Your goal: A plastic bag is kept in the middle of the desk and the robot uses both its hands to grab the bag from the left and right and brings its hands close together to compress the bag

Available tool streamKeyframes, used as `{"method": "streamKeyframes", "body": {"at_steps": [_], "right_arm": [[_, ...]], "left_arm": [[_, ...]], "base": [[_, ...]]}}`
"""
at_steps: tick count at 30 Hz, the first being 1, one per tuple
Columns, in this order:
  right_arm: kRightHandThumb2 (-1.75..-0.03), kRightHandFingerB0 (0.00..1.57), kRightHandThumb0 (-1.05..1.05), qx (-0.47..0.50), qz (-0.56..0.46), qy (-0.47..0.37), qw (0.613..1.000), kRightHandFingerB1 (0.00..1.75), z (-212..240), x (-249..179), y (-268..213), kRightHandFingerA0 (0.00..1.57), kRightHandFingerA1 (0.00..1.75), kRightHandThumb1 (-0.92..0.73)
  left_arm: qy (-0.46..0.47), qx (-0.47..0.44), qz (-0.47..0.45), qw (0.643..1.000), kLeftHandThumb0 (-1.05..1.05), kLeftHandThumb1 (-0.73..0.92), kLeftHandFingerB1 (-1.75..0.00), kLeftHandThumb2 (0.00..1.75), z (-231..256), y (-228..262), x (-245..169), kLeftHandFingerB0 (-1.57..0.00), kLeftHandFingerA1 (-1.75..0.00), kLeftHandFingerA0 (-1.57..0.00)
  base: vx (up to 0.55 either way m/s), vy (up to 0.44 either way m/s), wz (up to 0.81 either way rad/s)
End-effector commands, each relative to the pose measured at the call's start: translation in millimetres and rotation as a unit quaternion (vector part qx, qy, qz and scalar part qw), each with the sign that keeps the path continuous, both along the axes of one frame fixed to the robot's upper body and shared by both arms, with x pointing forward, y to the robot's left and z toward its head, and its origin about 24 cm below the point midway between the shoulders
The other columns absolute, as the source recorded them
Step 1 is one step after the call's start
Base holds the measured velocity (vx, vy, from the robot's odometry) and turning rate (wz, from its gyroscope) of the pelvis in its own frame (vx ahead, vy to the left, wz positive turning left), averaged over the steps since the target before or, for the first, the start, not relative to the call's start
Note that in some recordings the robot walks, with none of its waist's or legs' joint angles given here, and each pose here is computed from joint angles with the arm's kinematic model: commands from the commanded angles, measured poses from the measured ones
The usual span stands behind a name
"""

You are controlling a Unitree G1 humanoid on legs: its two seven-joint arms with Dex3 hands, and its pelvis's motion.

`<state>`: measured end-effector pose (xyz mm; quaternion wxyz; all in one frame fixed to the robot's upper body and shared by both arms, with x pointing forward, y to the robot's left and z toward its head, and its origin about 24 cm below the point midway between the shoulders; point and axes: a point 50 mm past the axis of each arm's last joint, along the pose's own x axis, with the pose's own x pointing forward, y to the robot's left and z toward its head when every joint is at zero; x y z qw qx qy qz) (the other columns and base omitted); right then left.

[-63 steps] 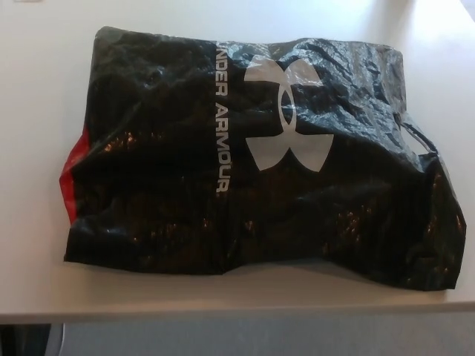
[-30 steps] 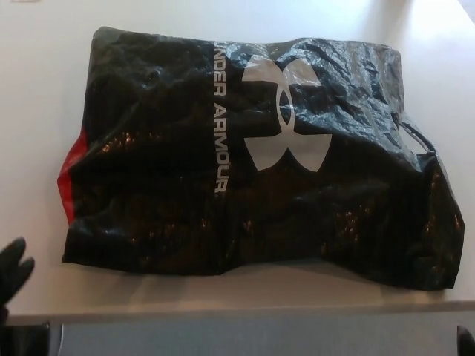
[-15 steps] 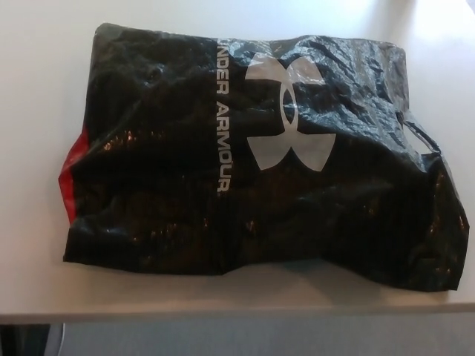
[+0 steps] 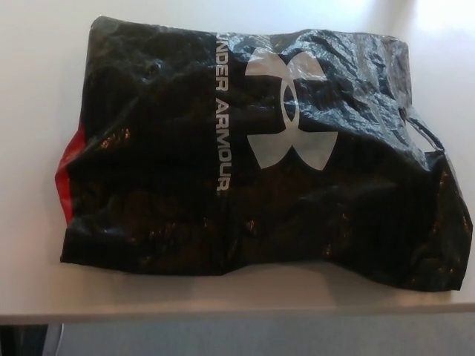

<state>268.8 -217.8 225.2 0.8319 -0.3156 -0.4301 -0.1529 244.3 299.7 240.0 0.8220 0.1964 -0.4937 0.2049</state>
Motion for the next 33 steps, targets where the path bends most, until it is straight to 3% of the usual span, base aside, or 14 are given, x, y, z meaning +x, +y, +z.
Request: {"method": "streamKeyframes", "body": {"at_steps": [1, 3, 12, 14, 19, 20, 22, 23, 24, 25, 27, 28, 29, 33], "right_arm": [[-1.05, 0.00, -1.04, 0.051, -0.096, 0.195, 0.975, 0.00, -10.1, 61.8, -35.3, 0.00, 0.13, -0.64], [-1.06, 0.00, -1.03, 0.065, -0.102, 0.223, 0.967, 0.00, -19.1, 69.8, -38.8, 0.00, 0.14, -0.64], [-1.05, 0.00, -1.02, 0.127, -0.128, 0.359, 0.916, 0.00, -77.6, 93.2, -57.6, 0.03, 0.18, -0.66], [-1.07, 0.00, -1.03, 0.140, -0.125, 0.389, 0.902, 0.00, -92.6, 94.2, -60.1, 0.01, 0.14, -0.67], [-1.13, 0.00, -0.98, 0.156, -0.123, 0.441, 0.875, 0.03, -120.2, 92.8, -61.1, 0.02, 0.15, -0.79], [-1.16, 0.00, -0.93, 0.157, -0.127, 0.449, 0.870, 0.08, -126.4, 92.4, -60.3, 0.02, 0.20, -0.80], [-0.73, 0.00, -0.86, 0.157, -0.129, 0.452, 0.869, 0.00, -129.0, 92.5, -59.9, 0.00, 0.25, -0.92], [-1.21, 0.00, -0.91, 0.155, -0.127, 0.461, 0.864, 0.09, -138.6, 91.5, -56.1, 0.00, 0.19, -0.86], [-1.22, 0.00, -0.91, 0.155, -0.127, 0.466, 0.862, 0.09, -141.3, 91.3, -54.6, 0.00, 0.18, -0.85], [-1.23, 0.00, -0.94, 0.154, -0.127, 0.468, 0.861, 0.06, -143.9, 91.2, -53.1, 0.00, 0.18, -0.88], [-1.23, 0.00, -0.95, 0.157, -0.124, 0.472, 0.859, 0.05, -147.2, 91.8, -49.5, 0.00, 0.18, -0.90], [-1.23, 0.00, -0.96, 0.168, -0.119, 0.478, 0.854, 0.04, -152.8, 91.4, -45.0, 0.00, 0.17, -0.90], [-1.24, 0.00, -0.96, 0.171, -0.114, 0.479, 0.853, 0.04, -155.3, 91.4, -42.0, 0.00, 0.17, -0.90], [-1.23, 0.00, -0.91, 0.192, -0.093, 0.482, 0.850, 0.09, -159.1, 92.7, -33.4, 0.00, 0.16, -0.86]], "left_arm": [[0.279, -0.104, 0.050, 0.953, -0.91, 0.82, -0.23, 1.19, -52.7, 40.7, 60.6, -0.05, -0.24, 0.00], [0.315, -0.108, 0.049, 0.941, -0.85, 0.92, -0.26, 0.76, -71.6, 39.5, 64.4, -0.09, -0.30, -0.02], [0.417, -0.147, 0.011, 0.897, -0.76, 0.92, -0.26, 0.78, -151.3, 14.7, 68.9, -0.09, -0.23, -0.03], [0.439, -0.142, 0.014, 0.887, -0.83, 0.83, -0.37, 1.19, -164.5, 9.9, 69.4, -0.12, -0.29, -0.04], [0.476, -0.159, 0.002, 0.865, -0.84, 0.91, -0.26, 0.76, -186.1, 1.0, 69.0, -0.14, -0.23, -0.06], [0.479, -0.155, -0.008, 0.864, -0.76, 0.79, -0.33, 1.17, -188.8, -2.6, 70.0, -0.12, -0.28, 0.00], [0.483, -0.158, -0.010, 0.861, -0.80, 0.92, -0.25, 0.77, -191.1, -4.0, 70.7, -0.09, -0.22, -0.03], [0.487, -0.168, -0.014, 0.857, -0.83, 0.92, -0.26, 0.80, -195.9, -10.9, 73.0, -0.14, -0.22, -0.03], [0.497, -0.167, -0.016, 0.851, -0.82, 0.78, -0.29, 1.15, -198.0, -14.2, 75.2, -0.10, -0.24, -0.03], [0.500, -0.165, -0.018, 0.850, -0.86, 0.92, -0.25, 0.81, -199.4, -17.2, 76.1, -0.13, -0.22, -0.02], [0.501, -0.169, -0.029, 0.849, -0.85, 0.92, -0.25, 0.81, -201.9, -22.7, 77.2, -0.12, -0.21, 0.00], [0.507, -0.175, -0.046, 0.843, -0.83, 0.78, -0.26, 1.18, -206.3, -30.3, 78.4, -0.09, -0.22, -0.02], [0.506, -0.177, -0.052, 0.842, -0.90, 0.91, -0.24, 0.82, -207.0, -36.4, 80.9, -0.11, -0.24, 0.00], [0.508, -0.210, -0.087, 0.831, -0.91, 0.90, -0.23, 0.84, -209.5, -48.9, 87.1, -0.10, -0.21, 0.00]], "base": [[0.00, 0.000, 0.00], [0.00, 0.000, 0.00], [0.00, 0.000, 0.00], [0.00, 0.000, 0.00], [0.00, 0.000, 0.00], [0.00, 0.000, 0.00], [0.00, 0.000, 0.00], [0.00, 0.000, 0.00], [0.00, 0.000, 0.00], [0.00, 0.000, 0.00], [0.00, 0.000, 0.00], [0.00, 0.000, 0.00], [0.00, 0.000, 0.00], [0.00, 0.000, 0.00]]}}
